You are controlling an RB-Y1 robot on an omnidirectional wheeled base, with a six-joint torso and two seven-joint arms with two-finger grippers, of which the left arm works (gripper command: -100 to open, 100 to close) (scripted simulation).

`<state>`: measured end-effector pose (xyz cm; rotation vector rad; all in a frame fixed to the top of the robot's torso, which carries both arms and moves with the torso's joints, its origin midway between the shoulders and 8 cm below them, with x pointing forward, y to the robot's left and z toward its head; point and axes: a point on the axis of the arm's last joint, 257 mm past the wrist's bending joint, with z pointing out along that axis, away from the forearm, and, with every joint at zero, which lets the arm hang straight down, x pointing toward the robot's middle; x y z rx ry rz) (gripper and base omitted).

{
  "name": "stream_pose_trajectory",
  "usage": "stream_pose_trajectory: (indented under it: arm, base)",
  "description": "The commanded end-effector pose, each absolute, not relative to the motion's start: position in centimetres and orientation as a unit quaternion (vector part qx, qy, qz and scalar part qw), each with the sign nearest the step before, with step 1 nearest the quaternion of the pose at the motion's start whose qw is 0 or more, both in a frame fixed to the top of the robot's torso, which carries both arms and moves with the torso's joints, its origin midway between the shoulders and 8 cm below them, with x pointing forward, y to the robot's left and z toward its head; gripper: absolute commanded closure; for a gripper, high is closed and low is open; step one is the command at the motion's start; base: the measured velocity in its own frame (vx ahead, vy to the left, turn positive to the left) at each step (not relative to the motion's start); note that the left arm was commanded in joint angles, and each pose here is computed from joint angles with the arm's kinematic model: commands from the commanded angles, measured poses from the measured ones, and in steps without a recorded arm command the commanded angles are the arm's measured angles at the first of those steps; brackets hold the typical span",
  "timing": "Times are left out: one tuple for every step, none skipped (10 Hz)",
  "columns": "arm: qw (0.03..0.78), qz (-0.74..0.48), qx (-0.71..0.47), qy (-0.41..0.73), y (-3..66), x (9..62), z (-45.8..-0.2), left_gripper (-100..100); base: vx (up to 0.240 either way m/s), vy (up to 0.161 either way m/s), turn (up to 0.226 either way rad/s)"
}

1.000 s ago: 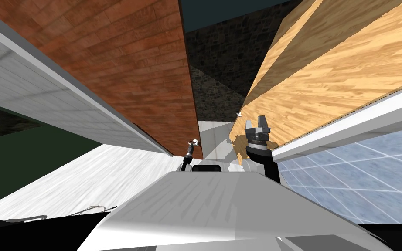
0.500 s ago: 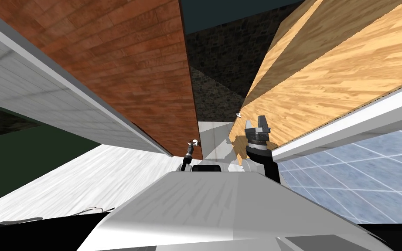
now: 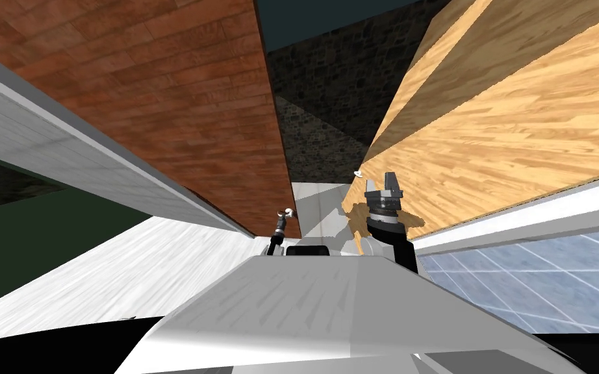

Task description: Push the door open

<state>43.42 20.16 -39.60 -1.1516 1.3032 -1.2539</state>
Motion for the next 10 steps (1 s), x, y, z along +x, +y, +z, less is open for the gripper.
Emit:
stream_pose_trajectory:
  arm:
    - [0.495,-0.506,-0.473,0.525,22.1,44.2,-39.0,100]
    - [0.497,-0.504,-0.474,0.524,22.5,44.3,-39.0,100]
    - [0.502,-0.499,-0.477,0.521,23.3,44.4,-39.0,100]
    - [0.507,-0.494,-0.48,0.518,24.1,44.4,-38.9,100]
    - [0.509,-0.492,-0.482,0.516,24.5,44.4,-38.9,100]
    - [0.514,-0.487,-0.486,0.512,25.3,44.5,-38.9,100]
    - [0.519,-0.483,-0.49,0.508,26.0,44.5,-38.9,100]
    - [0.523,-0.478,-0.494,0.503,26.7,44.6,-38.8,100]
    - [0.523,-0.478,-0.494,0.503,26.7,44.6,-38.8,100]
    - [0.529,-0.472,-0.501,0.496,27.7,44.6,-38.8,100]
  base:
    - [0.217,-0.06,0.058]
    - [0.153,-0.058,0.039]
    - [0.137,-0.074,0.033]
    - [0.17,-0.06,0.056]
    - [0.159,-0.062,0.072]
    - [0.159,-0.106,0.084]
    - [0.183,-0.129,0.12]
    - [0.201,-0.114,0.078]
    - [0.134,-0.061,0.024]
    - [0.146,-0.074,0.048]
